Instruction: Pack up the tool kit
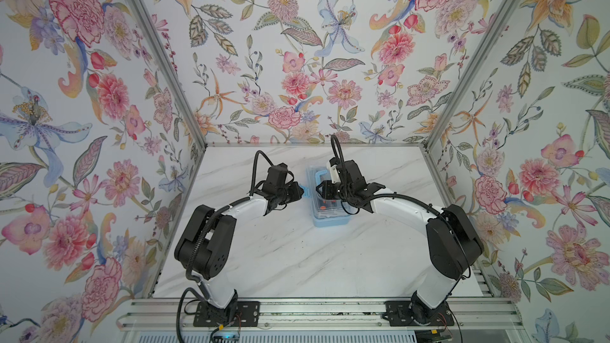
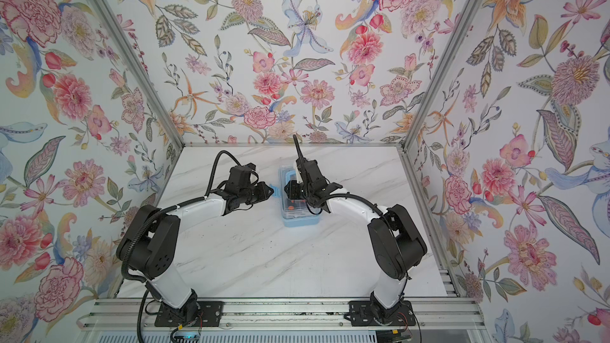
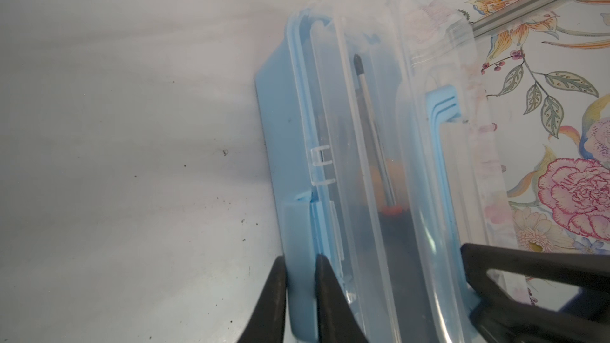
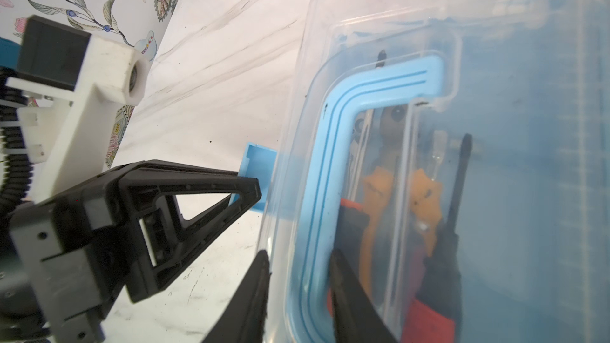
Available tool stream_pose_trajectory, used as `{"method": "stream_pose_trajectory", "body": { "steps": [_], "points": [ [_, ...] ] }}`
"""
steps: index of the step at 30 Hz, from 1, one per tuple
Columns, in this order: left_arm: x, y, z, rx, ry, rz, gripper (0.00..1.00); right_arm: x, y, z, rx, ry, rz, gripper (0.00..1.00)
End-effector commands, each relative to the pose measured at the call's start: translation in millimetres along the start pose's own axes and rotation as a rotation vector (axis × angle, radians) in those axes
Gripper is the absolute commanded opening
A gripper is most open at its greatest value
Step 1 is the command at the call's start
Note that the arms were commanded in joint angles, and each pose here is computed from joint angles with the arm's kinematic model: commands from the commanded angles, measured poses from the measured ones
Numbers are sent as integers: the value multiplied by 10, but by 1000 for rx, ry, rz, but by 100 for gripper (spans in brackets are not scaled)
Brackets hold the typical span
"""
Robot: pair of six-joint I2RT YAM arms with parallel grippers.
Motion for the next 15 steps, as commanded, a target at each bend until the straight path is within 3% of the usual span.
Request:
{"method": "stream_pose_trajectory", "body": {
  "steps": [1,8,15],
  "points": [
    [-227,190,-145,-93,-112,37,19,-66,-172,105,88,-8,23,33],
    [-288,173,-127,-102,-130,63,22,-76,-187,104,88,-13,23,33],
    [-361,151,-78,-93,-151,77,34,-92,-204,108,93,-15,23,33]
  ]
}}
Point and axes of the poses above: each gripper's point midway between its finger pads, its own z axis out along the fingers, its own x axis along the line the jaws close on, y = z × x, the point moved 9 cm from there along -z, back along the fingers, and after that the axes turned 10 degrees about z, right-handed, at the moved point
